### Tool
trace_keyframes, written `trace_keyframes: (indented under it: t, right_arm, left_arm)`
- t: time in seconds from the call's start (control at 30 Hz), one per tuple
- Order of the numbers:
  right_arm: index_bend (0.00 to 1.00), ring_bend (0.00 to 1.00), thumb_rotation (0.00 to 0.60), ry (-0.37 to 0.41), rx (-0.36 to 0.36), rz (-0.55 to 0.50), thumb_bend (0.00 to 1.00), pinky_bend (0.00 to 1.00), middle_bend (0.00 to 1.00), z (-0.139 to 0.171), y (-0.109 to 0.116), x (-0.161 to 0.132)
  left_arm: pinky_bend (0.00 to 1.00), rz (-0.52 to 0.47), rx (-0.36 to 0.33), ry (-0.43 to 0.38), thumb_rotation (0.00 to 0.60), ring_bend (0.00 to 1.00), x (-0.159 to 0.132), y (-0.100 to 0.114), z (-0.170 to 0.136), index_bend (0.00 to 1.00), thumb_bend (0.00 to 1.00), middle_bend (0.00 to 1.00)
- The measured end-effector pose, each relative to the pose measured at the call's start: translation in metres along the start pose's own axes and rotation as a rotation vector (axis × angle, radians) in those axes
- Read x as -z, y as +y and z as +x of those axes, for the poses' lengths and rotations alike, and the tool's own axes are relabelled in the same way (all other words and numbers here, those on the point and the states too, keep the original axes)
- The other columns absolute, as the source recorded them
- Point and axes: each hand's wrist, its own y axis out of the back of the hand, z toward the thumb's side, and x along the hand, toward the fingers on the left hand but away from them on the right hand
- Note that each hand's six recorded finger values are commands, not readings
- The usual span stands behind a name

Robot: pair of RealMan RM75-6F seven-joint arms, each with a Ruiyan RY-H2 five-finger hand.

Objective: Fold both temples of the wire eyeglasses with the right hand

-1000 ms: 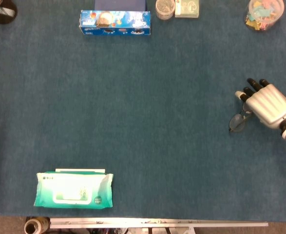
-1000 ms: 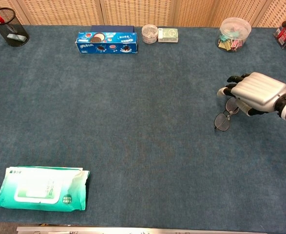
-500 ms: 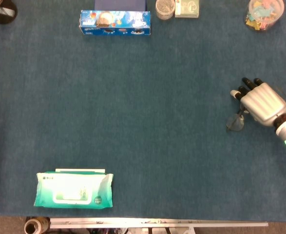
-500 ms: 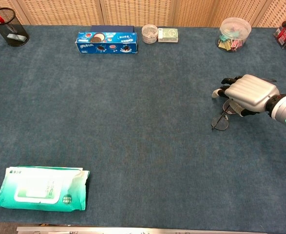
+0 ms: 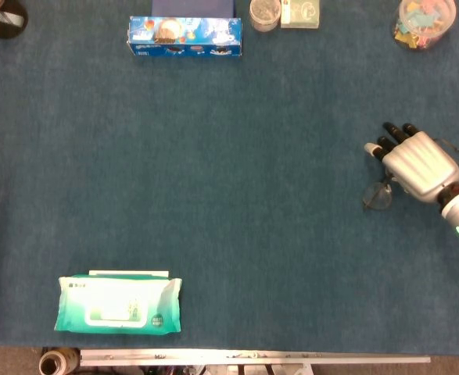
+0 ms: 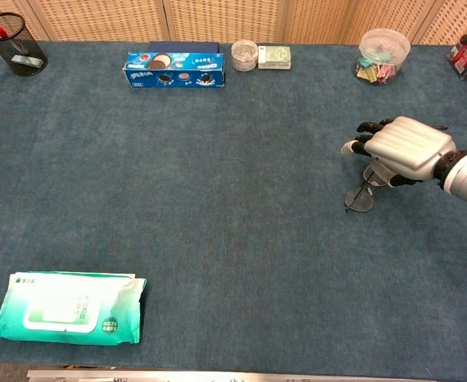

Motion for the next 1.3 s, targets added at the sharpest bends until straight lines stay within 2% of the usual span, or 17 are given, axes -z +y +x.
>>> trace_keyframes:
  t: [0.27,0.43,0.57,0.7,0.83,1.03,1.3]
  right_arm:
    - [0.23,0.12,0.6,0.036,0.04,0.006,0.67,0.25,0.3,0.016,0.02,-0.011]
    - [0.25,0.12,0.6,0.062,0.067,0.044,0.66,0.25,0.3,0.029,0.03,-0.02]
    - [0.24,0.12,0.6,0.063,0.107,0.075,0.51,0.25,0.26,0.029,0.033,-0.022]
    - [0.15,0.06,0.6,0.043,0.161,0.123,0.37,0.21,0.16,0.024,0.029,-0.017]
    - [0.08,0.01,0.6,0.019,0.201,0.146,0.31,0.17,0.09,0.017,0.022,-0.011]
    - [0.01,0.0,0.6,0.0,0.249,0.147,0.29,0.13,0.04,0.008,0.014,-0.006]
    - [0.0,0.0,0.6,0.004,0.273,0.127,0.29,0.13,0.04,0.0,-0.001,-0.002]
  left_arm:
    - [0.71,0.0,-0.001,0.001,0.6,0.54,0.0,0.0,0.0,0.49,0.68,0.5]
    - [0.71,0.002,0.0,0.0,0.6,0.54,-0.001,0.0,0.0,0.49,0.67,0.5]
    - [0.71,0.003,0.0,-0.003,0.6,0.54,-0.001,0.0,0.0,0.49,0.67,0.5]
    - [0.71,-0.002,-0.003,-0.001,0.6,0.54,-0.001,0.001,0.0,0.49,0.67,0.5]
    - [0.71,-0.004,-0.002,0.0,0.6,0.54,0.0,0.001,0.0,0.49,0.67,0.5]
    - [0.71,-0.004,-0.002,-0.001,0.6,0.54,0.0,0.001,-0.001,0.49,0.67,0.5]
    - [0.71,-0.004,-0.001,-0.001,0.6,0.54,0.0,0.001,-0.001,0.49,0.67,0.5]
